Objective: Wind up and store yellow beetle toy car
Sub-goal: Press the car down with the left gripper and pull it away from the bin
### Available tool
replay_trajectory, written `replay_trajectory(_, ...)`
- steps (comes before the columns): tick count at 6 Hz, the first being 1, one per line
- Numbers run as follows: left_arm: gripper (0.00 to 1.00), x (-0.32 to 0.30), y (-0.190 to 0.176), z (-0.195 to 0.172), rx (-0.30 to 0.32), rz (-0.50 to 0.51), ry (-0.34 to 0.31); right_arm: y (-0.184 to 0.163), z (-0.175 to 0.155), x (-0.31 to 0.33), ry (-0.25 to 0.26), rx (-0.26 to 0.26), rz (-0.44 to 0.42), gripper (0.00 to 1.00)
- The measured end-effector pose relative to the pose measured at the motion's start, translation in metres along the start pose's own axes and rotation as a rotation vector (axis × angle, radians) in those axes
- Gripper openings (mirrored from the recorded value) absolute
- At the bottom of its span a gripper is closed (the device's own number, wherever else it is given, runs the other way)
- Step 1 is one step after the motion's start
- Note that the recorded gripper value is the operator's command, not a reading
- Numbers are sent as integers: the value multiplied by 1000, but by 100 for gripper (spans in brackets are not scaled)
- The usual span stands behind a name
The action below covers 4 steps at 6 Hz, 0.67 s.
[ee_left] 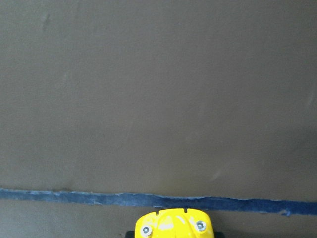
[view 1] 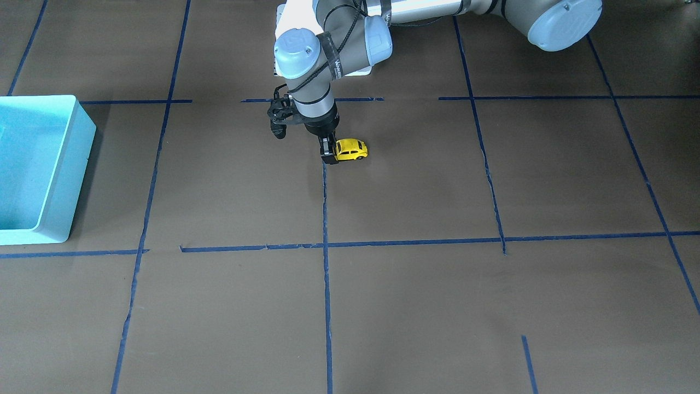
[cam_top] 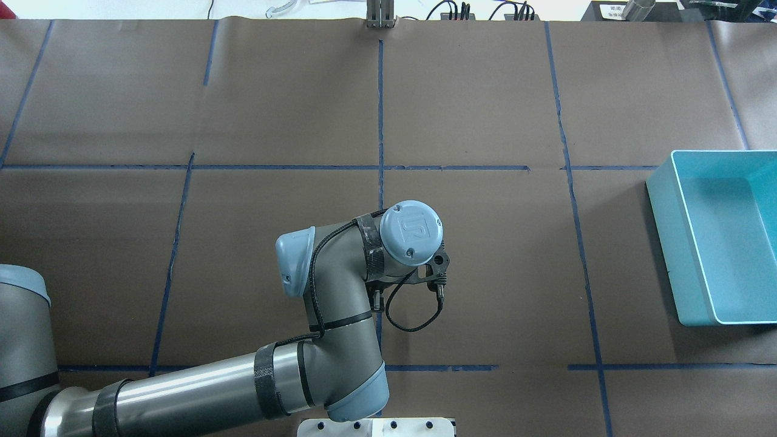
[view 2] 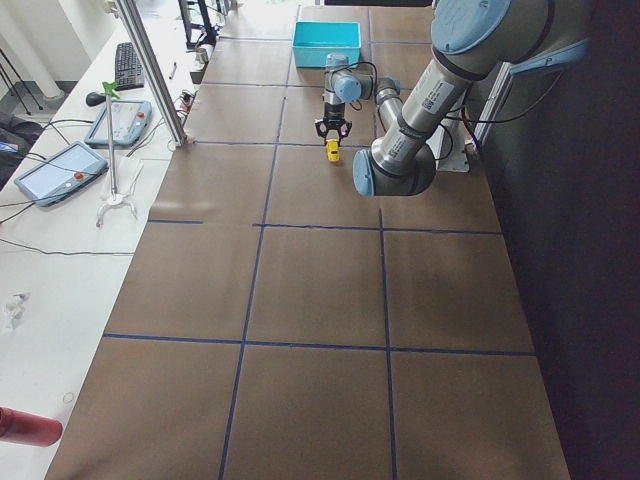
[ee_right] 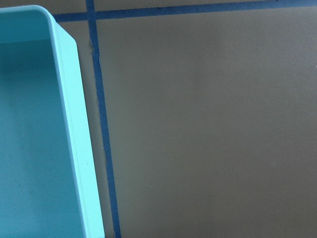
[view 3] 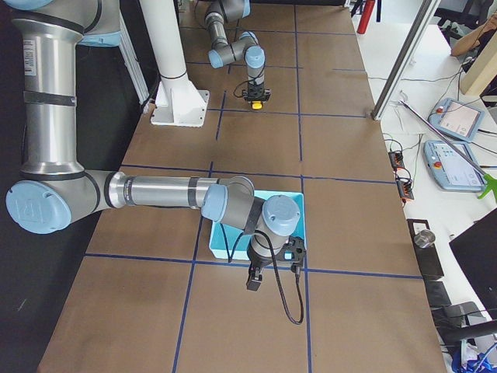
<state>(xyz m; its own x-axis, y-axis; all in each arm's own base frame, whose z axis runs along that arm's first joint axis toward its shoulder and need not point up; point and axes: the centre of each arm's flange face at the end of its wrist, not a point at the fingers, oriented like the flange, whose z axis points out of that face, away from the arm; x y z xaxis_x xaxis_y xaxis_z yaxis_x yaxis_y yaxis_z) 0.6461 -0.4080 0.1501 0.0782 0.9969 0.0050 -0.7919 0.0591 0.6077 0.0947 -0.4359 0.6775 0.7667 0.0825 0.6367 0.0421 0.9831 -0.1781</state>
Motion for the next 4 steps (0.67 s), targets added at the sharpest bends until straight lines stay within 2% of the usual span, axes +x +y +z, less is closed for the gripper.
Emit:
replay_trajectory(2,0,-33,-6,-19,89,37,-25,0,4,4,1,5,-4,100)
replay_trajectory(3,0,-41,-15,-16,137,32,-17,0,5,4,1,6,-4,100)
replay_trajectory(4,0,-41,-22,-10,187,32,18,0,5,4,1,6,-4,100)
